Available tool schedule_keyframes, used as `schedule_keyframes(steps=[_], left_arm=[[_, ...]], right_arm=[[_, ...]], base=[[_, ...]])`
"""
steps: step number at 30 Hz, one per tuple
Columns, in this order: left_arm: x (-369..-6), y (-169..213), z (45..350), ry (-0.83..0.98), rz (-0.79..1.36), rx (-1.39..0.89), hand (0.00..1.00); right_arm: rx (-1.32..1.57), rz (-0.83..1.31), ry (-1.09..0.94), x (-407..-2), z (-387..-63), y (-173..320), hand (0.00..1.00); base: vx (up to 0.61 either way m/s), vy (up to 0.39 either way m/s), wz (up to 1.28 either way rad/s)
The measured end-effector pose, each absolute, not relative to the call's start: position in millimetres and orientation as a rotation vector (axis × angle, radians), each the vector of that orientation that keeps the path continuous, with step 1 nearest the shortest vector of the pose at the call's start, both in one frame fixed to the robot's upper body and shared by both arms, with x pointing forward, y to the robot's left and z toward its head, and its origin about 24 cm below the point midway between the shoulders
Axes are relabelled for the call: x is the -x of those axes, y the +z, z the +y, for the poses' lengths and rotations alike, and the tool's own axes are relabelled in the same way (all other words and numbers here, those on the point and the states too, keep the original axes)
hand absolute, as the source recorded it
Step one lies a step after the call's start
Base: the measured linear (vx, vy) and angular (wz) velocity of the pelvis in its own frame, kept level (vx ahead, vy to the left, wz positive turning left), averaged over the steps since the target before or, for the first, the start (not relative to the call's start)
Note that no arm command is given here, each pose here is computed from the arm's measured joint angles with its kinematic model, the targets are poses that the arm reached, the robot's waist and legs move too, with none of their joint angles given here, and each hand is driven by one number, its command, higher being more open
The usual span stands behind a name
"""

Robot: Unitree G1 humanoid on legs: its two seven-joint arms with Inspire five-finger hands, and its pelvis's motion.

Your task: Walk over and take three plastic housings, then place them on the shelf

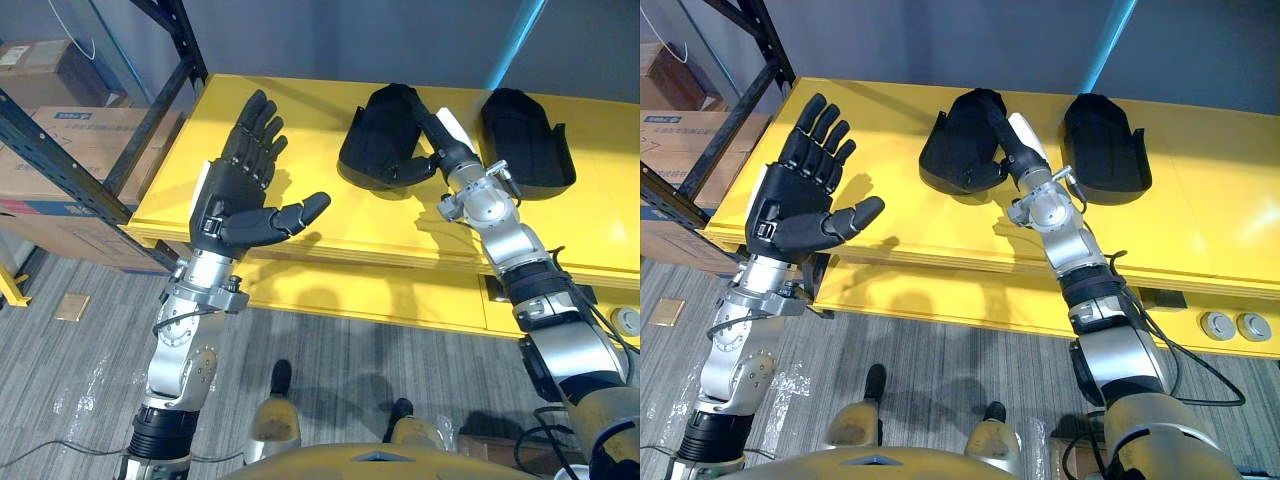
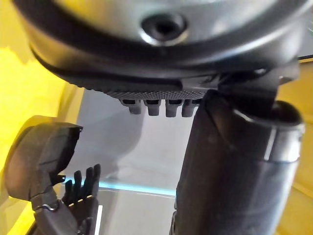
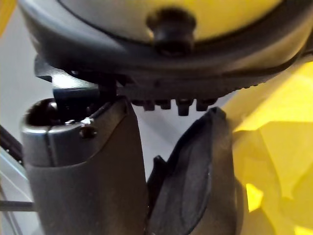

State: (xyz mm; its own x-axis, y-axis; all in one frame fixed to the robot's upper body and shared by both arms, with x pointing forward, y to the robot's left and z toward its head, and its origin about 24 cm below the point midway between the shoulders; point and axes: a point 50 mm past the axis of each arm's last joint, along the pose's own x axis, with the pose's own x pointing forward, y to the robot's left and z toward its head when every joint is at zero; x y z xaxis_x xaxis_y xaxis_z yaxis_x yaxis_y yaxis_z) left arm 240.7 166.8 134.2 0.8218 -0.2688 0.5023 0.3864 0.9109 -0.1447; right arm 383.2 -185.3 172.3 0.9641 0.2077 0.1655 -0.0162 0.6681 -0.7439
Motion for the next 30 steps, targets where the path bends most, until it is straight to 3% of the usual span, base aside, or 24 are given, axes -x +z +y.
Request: schedule_keyframes(steps=[8, 16, 23, 30], left_arm=[[-236.7, 127.0, 170.6, -0.340, -0.466, 0.272, 1.00], [-236.7, 127.2, 169.6, -0.257, -0.483, 0.319, 1.00], [-238.4, 125.5, 173.4, -0.161, -0.461, 0.263, 1.00], [-247.7, 99.1, 183.6, -0.007, -0.307, 0.134, 1.00]], right_arm=[[0.873, -0.455, 0.071, -377.1, -178.0, 194.2, 1.00], [0.701, -0.853, 0.090, -327.6, -136.7, 236.0, 1.00], [0.498, -0.734, 0.068, -312.1, -139.9, 206.3, 1.00], [0.346, -0.737, -0.080, -274.1, -178.4, 198.9, 1.00]], base=[[0.00, 0.000, 0.00], [0.00, 0.000, -0.04], [-0.02, -0.001, -0.09], [0.00, 0.008, -0.32]])
